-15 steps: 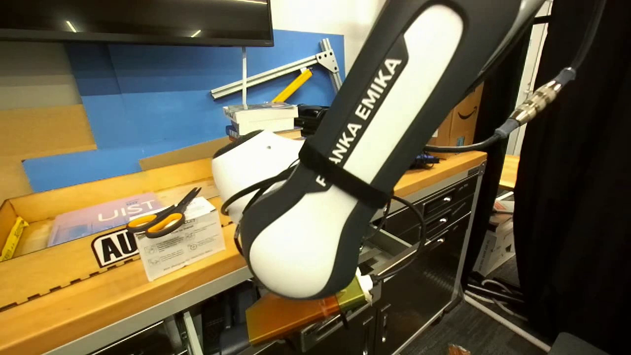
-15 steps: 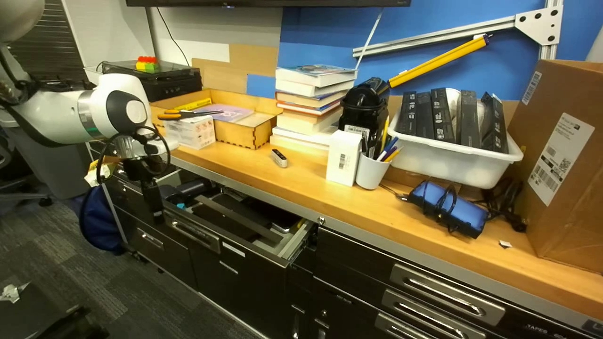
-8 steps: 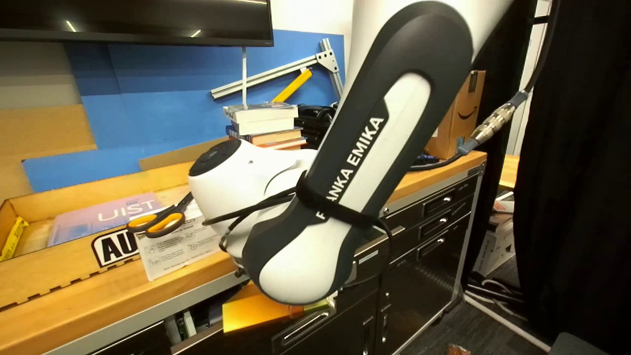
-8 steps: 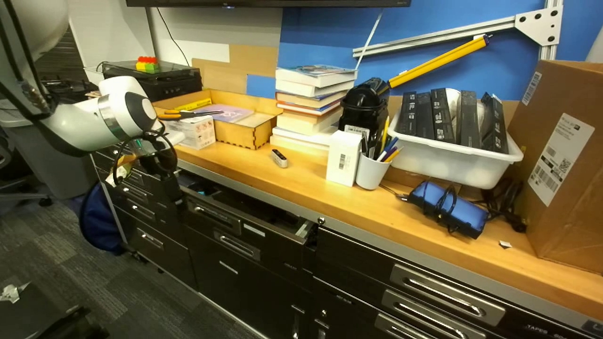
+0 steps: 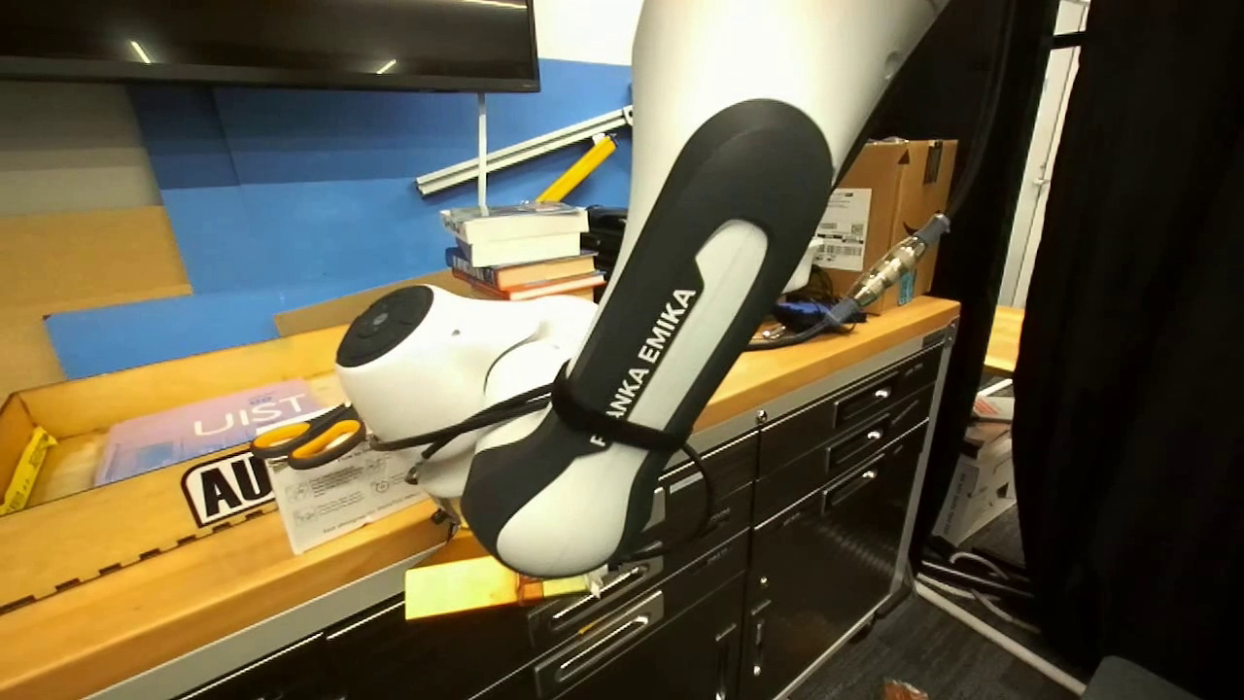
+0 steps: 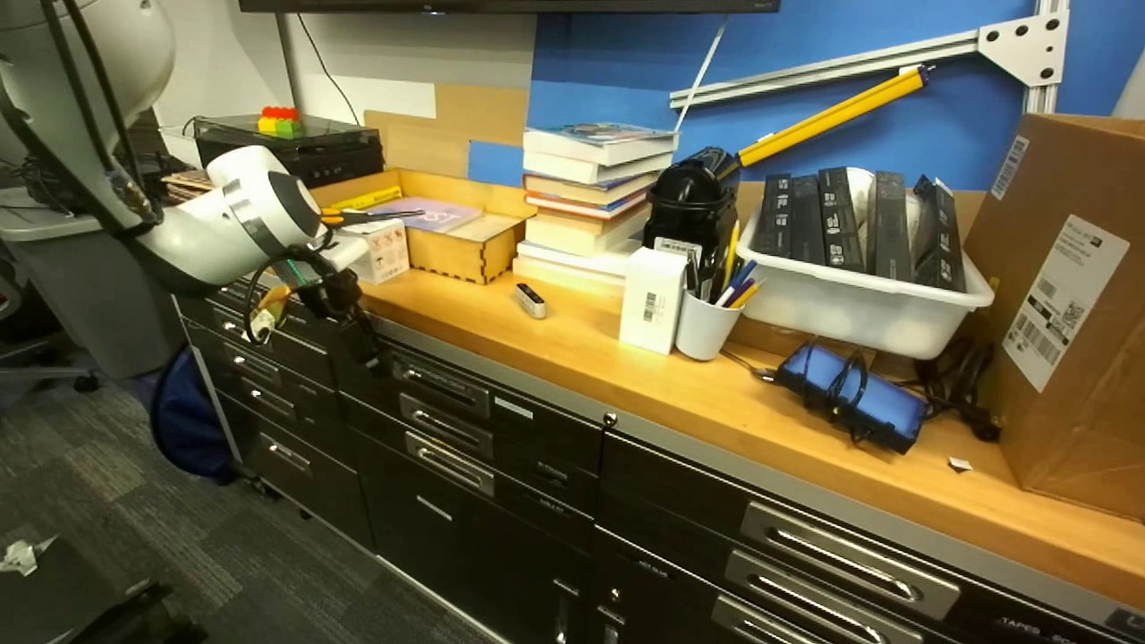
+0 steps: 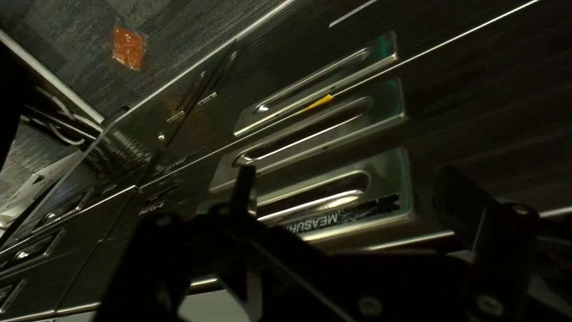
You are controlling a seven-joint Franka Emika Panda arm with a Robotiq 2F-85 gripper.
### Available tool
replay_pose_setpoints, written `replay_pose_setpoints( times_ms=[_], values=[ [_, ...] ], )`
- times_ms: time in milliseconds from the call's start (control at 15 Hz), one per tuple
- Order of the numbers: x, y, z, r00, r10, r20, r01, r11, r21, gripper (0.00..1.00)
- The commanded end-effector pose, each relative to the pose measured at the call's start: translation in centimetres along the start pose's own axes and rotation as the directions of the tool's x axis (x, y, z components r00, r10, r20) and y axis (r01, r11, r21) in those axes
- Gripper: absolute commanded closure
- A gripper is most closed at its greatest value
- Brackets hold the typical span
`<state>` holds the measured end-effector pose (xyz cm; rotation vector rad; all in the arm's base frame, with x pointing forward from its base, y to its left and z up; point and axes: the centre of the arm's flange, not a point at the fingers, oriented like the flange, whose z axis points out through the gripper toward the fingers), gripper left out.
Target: Put the blue object in the open drawer then close the drawer
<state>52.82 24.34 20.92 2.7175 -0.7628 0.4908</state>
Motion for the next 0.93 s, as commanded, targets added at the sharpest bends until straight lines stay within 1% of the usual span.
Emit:
replay_pose_setpoints(
  times_ms=[0, 133, 200, 333, 533, 667, 733, 800, 867],
  values=[
    [0.5, 1.3, -5.1, 0.995, -0.021, 0.099, 0.015, 0.998, 0.063, 0.0],
    [0.3, 2.4, -9.2, 0.981, -0.06, 0.182, 0.033, 0.989, 0.147, 0.0],
    [0.3, 2.9, -11.2, 0.969, -0.092, 0.23, 0.051, 0.982, 0.18, 0.0],
    [0.1, 3.7, -15.0, 0.942, -0.153, 0.298, 0.08, 0.967, 0.242, 0.0],
    [0.5, 4.8, -21.0, 0.904, -0.231, 0.36, 0.116, 0.943, 0.313, 0.0],
    [1.3, 5.6, -24.9, 0.882, -0.29, 0.371, 0.156, 0.923, 0.352, 0.0],
    [1.7, 5.9, -26.4, 0.884, -0.274, 0.379, 0.135, 0.925, 0.354, 0.0],
    [0.3, 4.4, -23.0, 0.89, -0.26, 0.376, 0.132, 0.934, 0.333, 0.0],
    [0.8, 5.1, -24.8, 0.89, -0.262, 0.372, 0.132, 0.931, 0.34, 0.0]
  ],
)
